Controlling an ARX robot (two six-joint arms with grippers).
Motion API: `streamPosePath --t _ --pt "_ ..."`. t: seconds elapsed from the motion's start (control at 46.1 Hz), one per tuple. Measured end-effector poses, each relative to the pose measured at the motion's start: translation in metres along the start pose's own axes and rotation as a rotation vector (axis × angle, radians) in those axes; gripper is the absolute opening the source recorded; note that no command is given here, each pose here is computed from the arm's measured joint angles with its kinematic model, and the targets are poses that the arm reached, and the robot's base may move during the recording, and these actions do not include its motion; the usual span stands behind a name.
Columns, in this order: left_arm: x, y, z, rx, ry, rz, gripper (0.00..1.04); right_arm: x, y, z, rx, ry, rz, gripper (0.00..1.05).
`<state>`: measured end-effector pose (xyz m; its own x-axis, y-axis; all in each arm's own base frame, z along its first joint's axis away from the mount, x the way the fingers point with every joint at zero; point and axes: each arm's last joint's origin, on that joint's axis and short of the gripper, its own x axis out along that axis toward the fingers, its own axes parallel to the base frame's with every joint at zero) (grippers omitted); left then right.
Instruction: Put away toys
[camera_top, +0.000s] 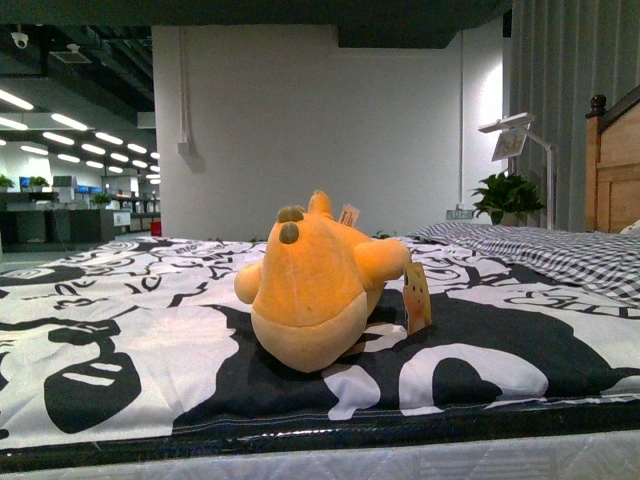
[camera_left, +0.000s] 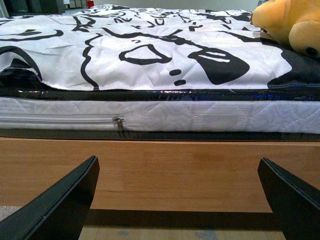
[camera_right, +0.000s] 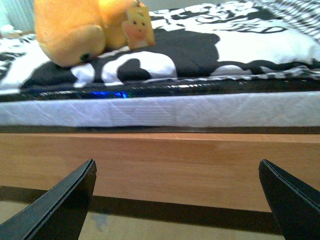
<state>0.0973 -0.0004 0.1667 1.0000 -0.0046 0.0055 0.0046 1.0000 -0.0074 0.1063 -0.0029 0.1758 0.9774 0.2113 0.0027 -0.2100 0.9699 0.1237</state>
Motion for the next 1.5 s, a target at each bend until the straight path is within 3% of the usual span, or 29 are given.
streamPosePath --t 0.087,0.325,0.434,0.629,0.846,0.955,1.28,1.497 --pt "0.0 0.0 0.0 0.0 0.0 0.0 0.99 0.011 -0.002 0.016 0.034 -0.025 0.036 0.98" --pt "0.0 0.0 0.0 0.0 0.0 0.0 0.99 0.079 0.01 0.097 0.009 -0.118 0.066 0.98" --pt "0.0 0.0 0.0 0.0 0.0 0.0 0.99 0.115 0.034 0.136 -0.032 -0.144 0.102 0.98" --pt "0.0 0.0 0.0 0.0 0.0 0.0 0.99 0.176 0.09 0.172 -0.087 -0.115 0.155 0.98" --pt "0.0 0.0 0.0 0.0 0.0 0.0 0.99 0.232 0.15 0.181 -0.148 -0.074 0.159 0.98" --pt "0.0 0.0 0.0 0.0 0.0 0.001 0.99 0.245 0.164 0.18 -0.155 -0.061 0.149 0.98" --pt "0.0 0.0 0.0 0.0 0.0 0.001 0.99 0.281 0.191 0.162 -0.179 -0.017 0.098 0.98" --pt "0.0 0.0 0.0 0.0 0.0 0.001 0.99 0.301 0.196 0.142 -0.2 0.015 0.05 0.98"
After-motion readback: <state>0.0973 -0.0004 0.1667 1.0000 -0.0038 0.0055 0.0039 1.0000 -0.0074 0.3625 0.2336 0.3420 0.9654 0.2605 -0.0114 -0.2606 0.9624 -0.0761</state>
